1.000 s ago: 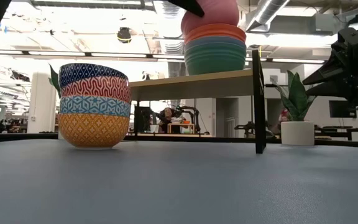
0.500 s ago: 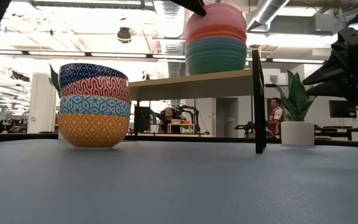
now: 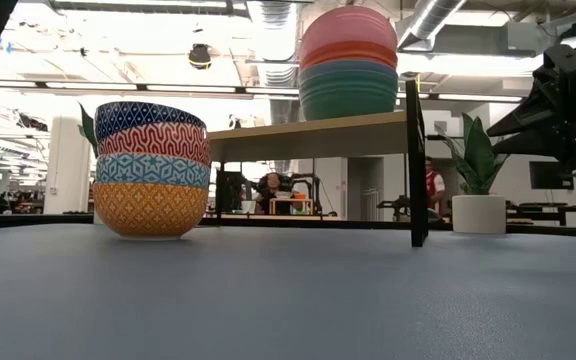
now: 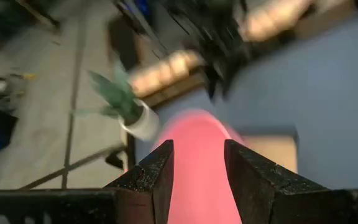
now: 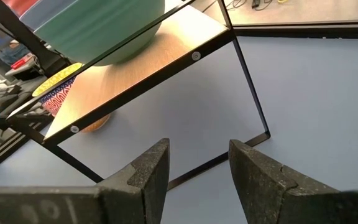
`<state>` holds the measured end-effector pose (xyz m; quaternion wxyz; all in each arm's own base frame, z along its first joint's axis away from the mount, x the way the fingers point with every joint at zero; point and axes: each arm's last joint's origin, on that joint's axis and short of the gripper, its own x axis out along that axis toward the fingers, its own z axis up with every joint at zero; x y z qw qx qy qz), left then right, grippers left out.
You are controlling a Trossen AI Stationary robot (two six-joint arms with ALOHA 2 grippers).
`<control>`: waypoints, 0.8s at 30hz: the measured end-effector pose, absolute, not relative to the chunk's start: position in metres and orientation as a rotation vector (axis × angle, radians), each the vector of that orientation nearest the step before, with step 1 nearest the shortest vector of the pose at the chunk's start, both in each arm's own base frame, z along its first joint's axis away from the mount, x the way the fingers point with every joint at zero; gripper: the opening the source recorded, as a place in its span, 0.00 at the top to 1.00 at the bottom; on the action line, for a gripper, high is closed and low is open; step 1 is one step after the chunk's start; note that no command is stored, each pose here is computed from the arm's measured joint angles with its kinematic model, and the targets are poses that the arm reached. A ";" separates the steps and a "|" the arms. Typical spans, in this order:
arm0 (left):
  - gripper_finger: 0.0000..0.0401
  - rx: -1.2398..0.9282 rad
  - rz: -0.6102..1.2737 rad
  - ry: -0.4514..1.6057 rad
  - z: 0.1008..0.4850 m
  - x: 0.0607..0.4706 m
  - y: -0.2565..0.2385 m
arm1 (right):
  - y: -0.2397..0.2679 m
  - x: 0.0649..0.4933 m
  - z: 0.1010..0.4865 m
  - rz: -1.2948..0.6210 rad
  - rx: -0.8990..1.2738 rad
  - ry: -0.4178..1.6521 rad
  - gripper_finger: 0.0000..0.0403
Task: Place and stack bowls onto a shelf
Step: Stack the pink bowl onto the orange bowl on the shelf
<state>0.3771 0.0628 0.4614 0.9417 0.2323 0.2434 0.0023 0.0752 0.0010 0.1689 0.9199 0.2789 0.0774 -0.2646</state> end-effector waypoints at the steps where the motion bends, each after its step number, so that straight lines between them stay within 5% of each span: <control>1: 0.68 0.436 0.027 0.457 0.467 0.377 0.063 | 0.001 0.075 0.169 -0.544 0.573 0.159 0.53; 10: 0.70 0.297 0.190 0.487 0.446 0.398 0.064 | 0.001 0.075 0.169 -0.544 0.572 0.159 0.53; 24: 0.99 0.326 0.354 0.547 0.408 0.420 0.014 | 0.001 0.075 0.169 -0.546 0.569 0.161 0.53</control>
